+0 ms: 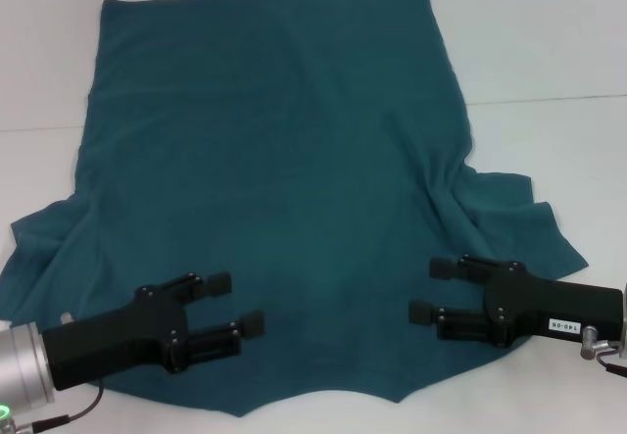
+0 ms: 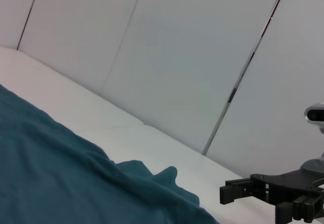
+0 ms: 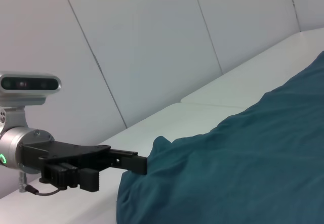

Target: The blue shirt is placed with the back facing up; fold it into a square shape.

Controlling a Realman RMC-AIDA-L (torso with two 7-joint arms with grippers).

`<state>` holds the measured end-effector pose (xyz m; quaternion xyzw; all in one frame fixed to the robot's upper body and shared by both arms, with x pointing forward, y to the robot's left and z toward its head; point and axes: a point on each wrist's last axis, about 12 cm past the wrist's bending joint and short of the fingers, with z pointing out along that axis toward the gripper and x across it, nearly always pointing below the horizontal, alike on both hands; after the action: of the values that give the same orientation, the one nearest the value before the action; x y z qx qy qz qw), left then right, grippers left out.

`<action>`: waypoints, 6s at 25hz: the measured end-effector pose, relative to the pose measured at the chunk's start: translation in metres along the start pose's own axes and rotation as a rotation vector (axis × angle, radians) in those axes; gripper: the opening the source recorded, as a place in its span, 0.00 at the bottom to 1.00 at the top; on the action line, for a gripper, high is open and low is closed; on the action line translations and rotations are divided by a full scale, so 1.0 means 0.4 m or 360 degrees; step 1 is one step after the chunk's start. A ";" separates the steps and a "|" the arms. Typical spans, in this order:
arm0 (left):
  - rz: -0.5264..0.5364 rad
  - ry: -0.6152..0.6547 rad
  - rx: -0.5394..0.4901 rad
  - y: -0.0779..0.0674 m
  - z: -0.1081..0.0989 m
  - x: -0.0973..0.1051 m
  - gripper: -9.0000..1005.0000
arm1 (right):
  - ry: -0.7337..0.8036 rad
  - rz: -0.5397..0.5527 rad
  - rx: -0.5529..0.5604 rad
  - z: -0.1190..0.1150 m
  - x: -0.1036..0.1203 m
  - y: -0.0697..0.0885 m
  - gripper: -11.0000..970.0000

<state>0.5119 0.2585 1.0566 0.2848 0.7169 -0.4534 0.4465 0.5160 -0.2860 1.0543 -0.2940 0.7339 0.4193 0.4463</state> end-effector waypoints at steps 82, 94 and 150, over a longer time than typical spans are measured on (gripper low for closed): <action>-0.0425 -0.0020 -0.1348 0.217 -0.182 0.002 0.73 | -0.0075 0.0131 0.0026 0.009 -0.021 -0.008 0.94; -0.0415 0.0017 -0.1346 0.217 -0.180 0.006 0.41 | -0.0075 0.0137 0.0031 0.006 -0.017 -0.007 0.94; -0.0576 -0.0116 -0.0884 0.170 -0.139 -0.107 0.01 | -0.0126 0.0166 0.0014 0.038 -0.004 0.009 0.94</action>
<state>0.5646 0.3375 1.0788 0.0039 0.8356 -0.3225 0.4447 0.5200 -0.2707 1.0530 -0.2365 0.7319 0.4500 0.4538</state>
